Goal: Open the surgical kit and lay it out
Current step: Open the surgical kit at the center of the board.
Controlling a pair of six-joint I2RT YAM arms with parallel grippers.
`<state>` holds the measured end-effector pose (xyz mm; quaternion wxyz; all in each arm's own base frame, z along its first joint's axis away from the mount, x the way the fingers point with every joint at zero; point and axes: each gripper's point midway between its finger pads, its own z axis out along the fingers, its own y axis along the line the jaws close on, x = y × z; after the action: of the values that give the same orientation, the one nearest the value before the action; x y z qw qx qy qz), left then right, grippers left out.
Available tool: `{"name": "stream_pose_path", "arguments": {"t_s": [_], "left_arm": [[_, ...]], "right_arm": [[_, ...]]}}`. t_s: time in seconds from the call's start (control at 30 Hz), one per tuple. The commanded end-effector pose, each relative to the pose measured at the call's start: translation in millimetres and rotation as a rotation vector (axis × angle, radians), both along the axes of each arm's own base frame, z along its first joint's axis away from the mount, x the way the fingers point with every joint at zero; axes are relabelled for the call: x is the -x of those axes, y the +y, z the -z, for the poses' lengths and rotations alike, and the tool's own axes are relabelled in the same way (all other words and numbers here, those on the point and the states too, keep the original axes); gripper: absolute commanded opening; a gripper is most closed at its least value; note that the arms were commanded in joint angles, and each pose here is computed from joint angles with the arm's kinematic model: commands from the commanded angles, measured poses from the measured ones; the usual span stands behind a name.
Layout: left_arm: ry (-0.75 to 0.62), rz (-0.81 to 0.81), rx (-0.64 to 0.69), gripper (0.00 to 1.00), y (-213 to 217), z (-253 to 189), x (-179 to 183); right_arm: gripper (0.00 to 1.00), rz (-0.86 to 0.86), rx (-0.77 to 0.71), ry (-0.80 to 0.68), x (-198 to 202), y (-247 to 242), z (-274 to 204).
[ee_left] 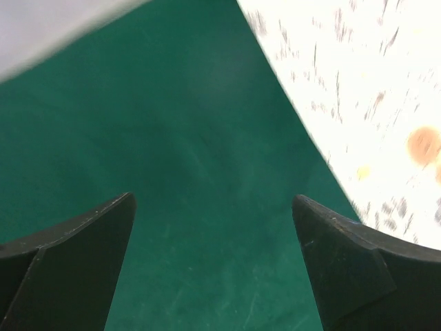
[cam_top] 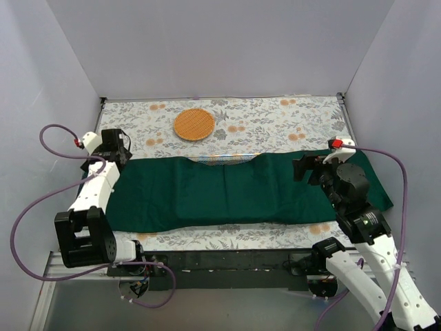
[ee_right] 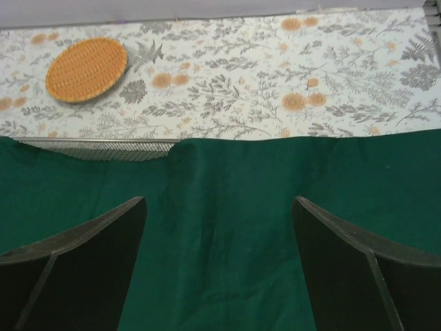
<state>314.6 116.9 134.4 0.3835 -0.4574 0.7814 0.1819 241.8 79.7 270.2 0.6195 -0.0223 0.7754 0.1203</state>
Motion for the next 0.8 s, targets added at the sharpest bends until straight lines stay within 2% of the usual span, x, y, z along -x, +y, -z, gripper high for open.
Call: {"name": "stream_pose_path", "arguments": {"t_s": [0.0, 0.2, 0.4, 0.6, 0.77], "left_arm": [[0.018, 0.143, 0.177, 0.98, -33.3, 43.1, -17.8], [0.17, 0.138, 0.229, 0.98, -36.1, 103.2, -14.7], [0.258, -0.007, 0.296, 0.98, -8.7, 138.8, 9.9], [0.23, -0.1, 0.315, 0.98, 9.3, 134.2, 17.7], [0.094, -0.132, 0.308, 0.98, 12.5, 97.1, 2.7]], "right_arm": [[0.94, -0.018, -0.019, 0.071, -3.4, 9.3, 11.7], [0.95, 0.023, 0.009, 0.204, -7.9, 7.6, 62.8], [0.95, 0.099, 0.047, 0.261, -9.3, -4.8, 88.0], [0.97, 0.19, 0.065, 0.357, -10.2, -17.4, 123.1], [0.98, 0.274, 0.051, 0.445, -22.3, -30.6, 137.0]]}}
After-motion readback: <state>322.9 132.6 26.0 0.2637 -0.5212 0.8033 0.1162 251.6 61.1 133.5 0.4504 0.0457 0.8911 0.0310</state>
